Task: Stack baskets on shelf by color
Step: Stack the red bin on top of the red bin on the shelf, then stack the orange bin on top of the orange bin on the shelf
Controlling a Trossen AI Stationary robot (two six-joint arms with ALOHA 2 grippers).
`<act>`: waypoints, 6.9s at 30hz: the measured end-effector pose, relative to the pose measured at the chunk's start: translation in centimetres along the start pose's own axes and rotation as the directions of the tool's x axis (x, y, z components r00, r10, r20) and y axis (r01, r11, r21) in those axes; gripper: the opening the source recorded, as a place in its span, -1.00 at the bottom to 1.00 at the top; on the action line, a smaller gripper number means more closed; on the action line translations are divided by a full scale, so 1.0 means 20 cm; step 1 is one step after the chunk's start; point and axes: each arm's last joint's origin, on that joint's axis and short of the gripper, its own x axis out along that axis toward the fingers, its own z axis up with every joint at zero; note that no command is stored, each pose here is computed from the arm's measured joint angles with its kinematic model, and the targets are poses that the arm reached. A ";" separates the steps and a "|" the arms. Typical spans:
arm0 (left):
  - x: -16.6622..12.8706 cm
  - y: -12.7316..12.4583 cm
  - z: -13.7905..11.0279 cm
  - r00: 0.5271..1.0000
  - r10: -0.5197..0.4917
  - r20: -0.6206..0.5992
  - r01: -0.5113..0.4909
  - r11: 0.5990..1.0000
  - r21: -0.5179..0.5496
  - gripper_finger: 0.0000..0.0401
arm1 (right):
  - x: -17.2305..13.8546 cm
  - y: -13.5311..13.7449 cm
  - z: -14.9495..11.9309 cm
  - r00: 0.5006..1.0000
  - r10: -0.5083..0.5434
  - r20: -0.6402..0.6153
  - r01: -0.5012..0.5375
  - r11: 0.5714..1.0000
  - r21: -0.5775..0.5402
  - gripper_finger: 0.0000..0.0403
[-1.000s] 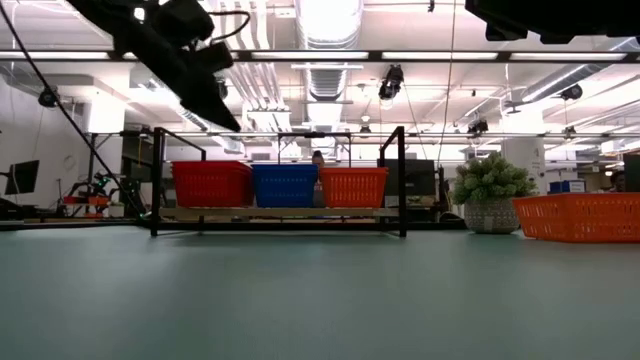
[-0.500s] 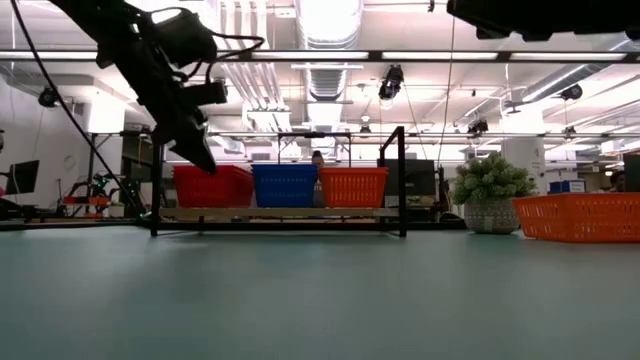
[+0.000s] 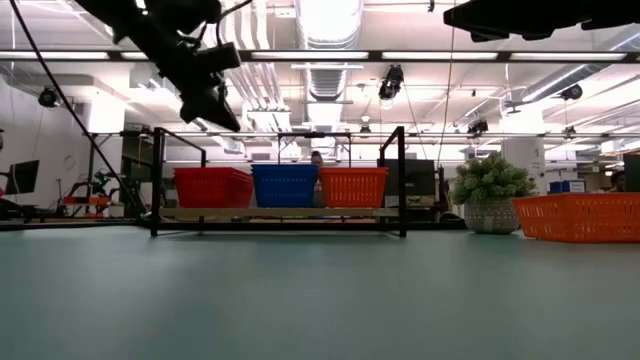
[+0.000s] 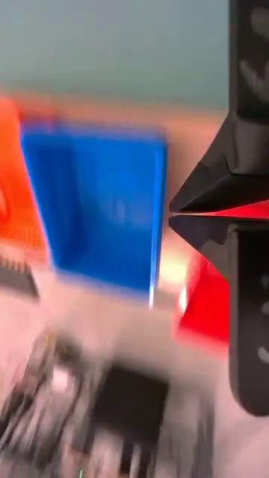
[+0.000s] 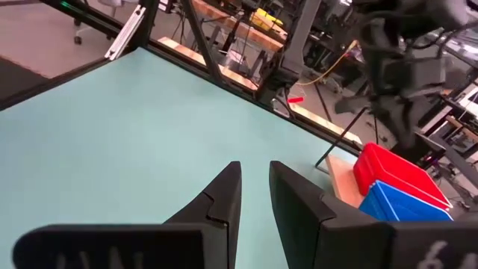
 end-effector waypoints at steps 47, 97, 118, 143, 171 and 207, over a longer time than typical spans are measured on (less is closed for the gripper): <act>0.17 0.07 0.05 0.962 -0.202 -0.185 0.164 0.965 -0.202 -1.00 | 0.00 0.00 0.00 1.000 -0.001 0.001 0.001 1.000 -0.013 -0.69; -0.28 -0.36 0.16 0.772 -0.182 0.609 0.190 0.980 0.052 -1.00 | 0.06 -0.13 -0.38 0.055 -0.043 -0.998 0.982 0.183 0.046 -0.15; -0.29 -0.35 0.18 0.754 -0.164 0.636 0.173 0.984 0.048 -1.00 | 0.16 -0.01 -0.43 0.160 0.095 -0.982 0.960 0.217 0.177 -0.94; -0.47 -0.23 0.00 0.668 -0.077 0.740 0.125 0.992 -0.009 -1.00 | 0.57 -0.08 0.50 0.703 0.001 -0.711 0.078 0.994 0.079 -0.96; -0.49 -0.22 -0.01 0.653 -0.066 0.755 0.122 0.992 -0.019 -1.00 | 0.61 -1.17 -0.14 0.600 0.155 -0.785 0.072 0.966 0.246 -0.96; -0.48 -0.22 -0.01 0.657 -0.069 0.750 0.124 0.992 -0.017 -1.00 | 0.66 -1.17 -0.21 0.455 0.183 -0.871 0.164 0.945 0.284 -0.46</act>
